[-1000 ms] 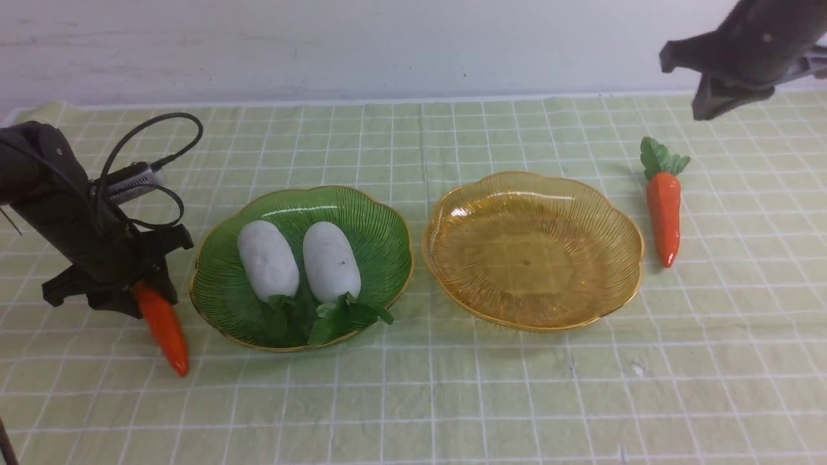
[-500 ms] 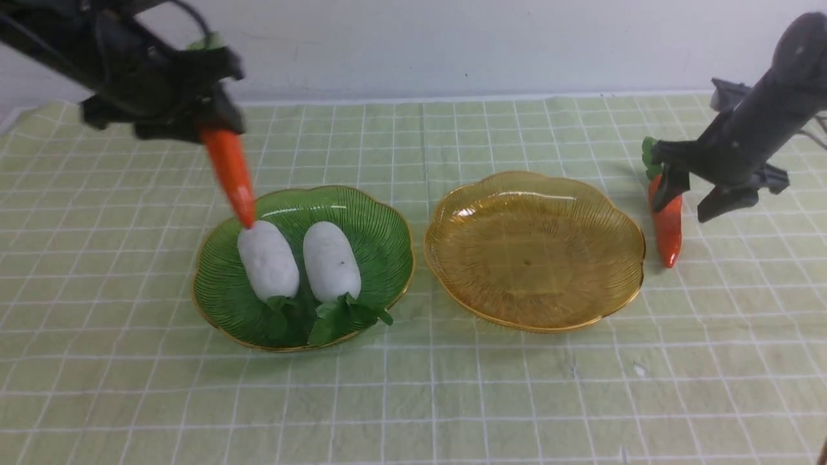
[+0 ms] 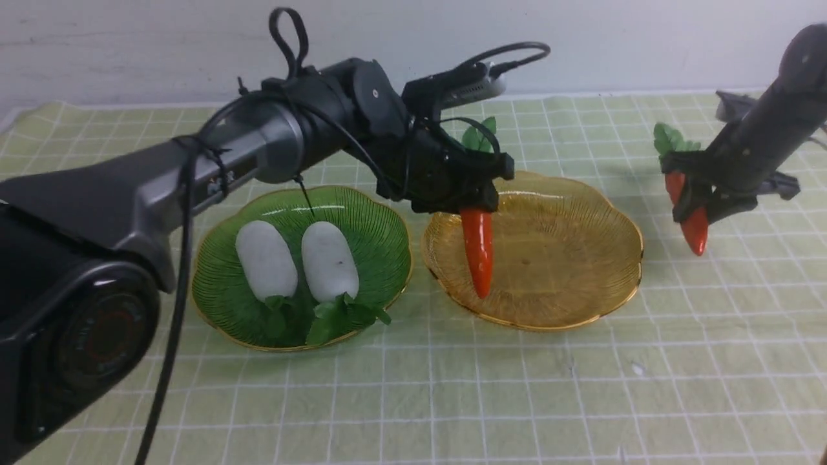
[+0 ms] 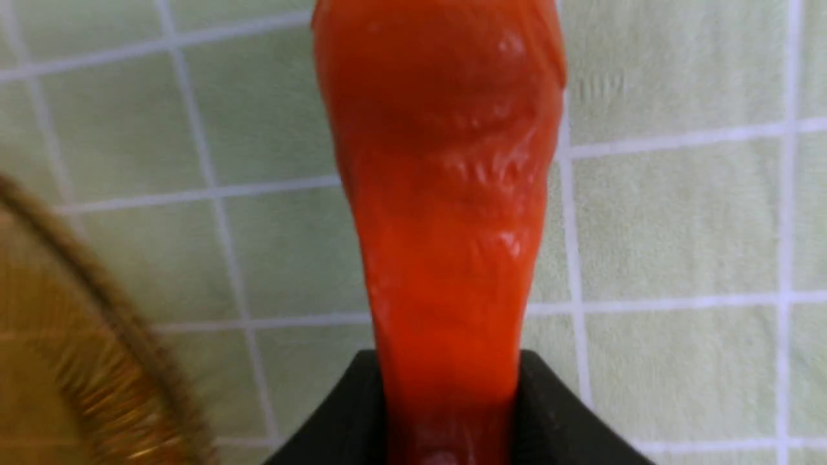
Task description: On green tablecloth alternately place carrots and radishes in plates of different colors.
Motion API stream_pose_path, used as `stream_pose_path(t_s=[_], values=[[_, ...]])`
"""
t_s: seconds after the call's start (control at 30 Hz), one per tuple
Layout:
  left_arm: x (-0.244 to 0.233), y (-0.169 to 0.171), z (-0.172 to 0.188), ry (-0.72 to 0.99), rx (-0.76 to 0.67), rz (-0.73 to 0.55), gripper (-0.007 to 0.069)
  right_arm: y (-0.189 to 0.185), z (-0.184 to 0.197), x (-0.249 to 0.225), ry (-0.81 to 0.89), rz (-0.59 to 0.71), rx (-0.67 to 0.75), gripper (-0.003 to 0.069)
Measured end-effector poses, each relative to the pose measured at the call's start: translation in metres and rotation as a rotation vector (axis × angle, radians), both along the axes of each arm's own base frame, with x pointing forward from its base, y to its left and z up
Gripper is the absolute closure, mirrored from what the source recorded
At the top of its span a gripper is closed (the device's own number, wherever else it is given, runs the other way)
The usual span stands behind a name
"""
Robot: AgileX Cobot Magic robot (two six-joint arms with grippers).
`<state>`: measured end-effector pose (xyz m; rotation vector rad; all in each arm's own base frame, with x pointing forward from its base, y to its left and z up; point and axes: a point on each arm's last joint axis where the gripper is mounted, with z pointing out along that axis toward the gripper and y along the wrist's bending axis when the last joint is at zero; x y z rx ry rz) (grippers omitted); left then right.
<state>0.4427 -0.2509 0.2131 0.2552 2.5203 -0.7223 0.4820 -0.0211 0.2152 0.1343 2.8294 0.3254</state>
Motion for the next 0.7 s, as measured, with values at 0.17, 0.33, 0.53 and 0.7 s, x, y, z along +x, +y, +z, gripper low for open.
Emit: stream_pose_path(t_s=[0.17,0.33,0.53,0.7], values=[[0.005,-0.004,-0.02,0.058,0.018,-0.019,0.0095,0.02,0.061,-0.033,-0.097,0.05,0.068,0.0448],[-0.001,-0.002,-0.008,0.146,0.05,-0.092,-0.0043,0.063,0.052,-0.047,-0.048,0.175,0.096,0.0448],[-0.01,0.032,0.057,0.157,0.209,-0.146,0.0405,0.121,0.008,-0.046,0.053,0.307,0.102,0.0402],[-0.033,0.067,0.131,-0.014,0.332,-0.041,0.0618,0.13,-0.009,-0.045,0.109,0.251,0.095,0.0181]])
